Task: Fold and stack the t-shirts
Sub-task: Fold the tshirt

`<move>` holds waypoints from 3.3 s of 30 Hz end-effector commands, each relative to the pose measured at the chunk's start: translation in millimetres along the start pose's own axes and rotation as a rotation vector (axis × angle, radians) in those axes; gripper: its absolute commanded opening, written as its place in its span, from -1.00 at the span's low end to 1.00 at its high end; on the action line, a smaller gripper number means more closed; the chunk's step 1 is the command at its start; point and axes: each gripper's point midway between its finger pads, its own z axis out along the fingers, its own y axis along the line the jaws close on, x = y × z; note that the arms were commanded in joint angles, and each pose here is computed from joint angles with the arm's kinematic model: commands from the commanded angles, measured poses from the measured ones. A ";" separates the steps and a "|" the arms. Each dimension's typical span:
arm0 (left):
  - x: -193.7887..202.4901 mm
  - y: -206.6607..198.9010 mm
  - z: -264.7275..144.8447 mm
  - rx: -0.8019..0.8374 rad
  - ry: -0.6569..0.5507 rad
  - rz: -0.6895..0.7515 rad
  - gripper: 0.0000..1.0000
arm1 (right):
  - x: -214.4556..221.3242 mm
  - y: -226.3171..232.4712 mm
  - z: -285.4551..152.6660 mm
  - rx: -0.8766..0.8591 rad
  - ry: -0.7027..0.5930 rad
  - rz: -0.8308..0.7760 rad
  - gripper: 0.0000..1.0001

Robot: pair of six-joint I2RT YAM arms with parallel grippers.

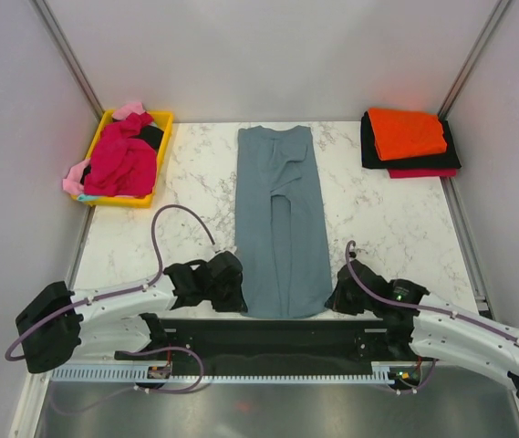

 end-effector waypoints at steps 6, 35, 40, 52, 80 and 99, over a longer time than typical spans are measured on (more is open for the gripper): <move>-48.0 -32.8 -45.7 -0.072 -0.142 0.030 -0.96 | -75.8 46.1 -49.4 0.034 -0.220 -0.096 -1.00; -329.4 -47.3 -26.6 -0.141 -0.315 0.024 -0.96 | -358.5 84.9 40.3 0.129 -0.394 -0.164 -1.00; -349.2 -38.1 4.5 -0.141 -0.271 0.011 -0.93 | -368.8 70.8 69.1 0.149 -0.352 -0.135 -1.00; -421.8 27.6 10.3 -0.309 -0.279 -0.105 -0.09 | -446.0 56.6 94.7 0.102 -0.369 -0.082 0.56; -206.5 30.1 20.0 -0.084 -0.173 -0.141 0.05 | -196.1 4.4 83.1 -0.141 -0.057 0.084 0.56; -211.3 40.5 65.6 -0.076 -0.186 -0.218 -0.77 | -195.7 -5.2 100.6 -0.118 -0.049 0.079 -0.67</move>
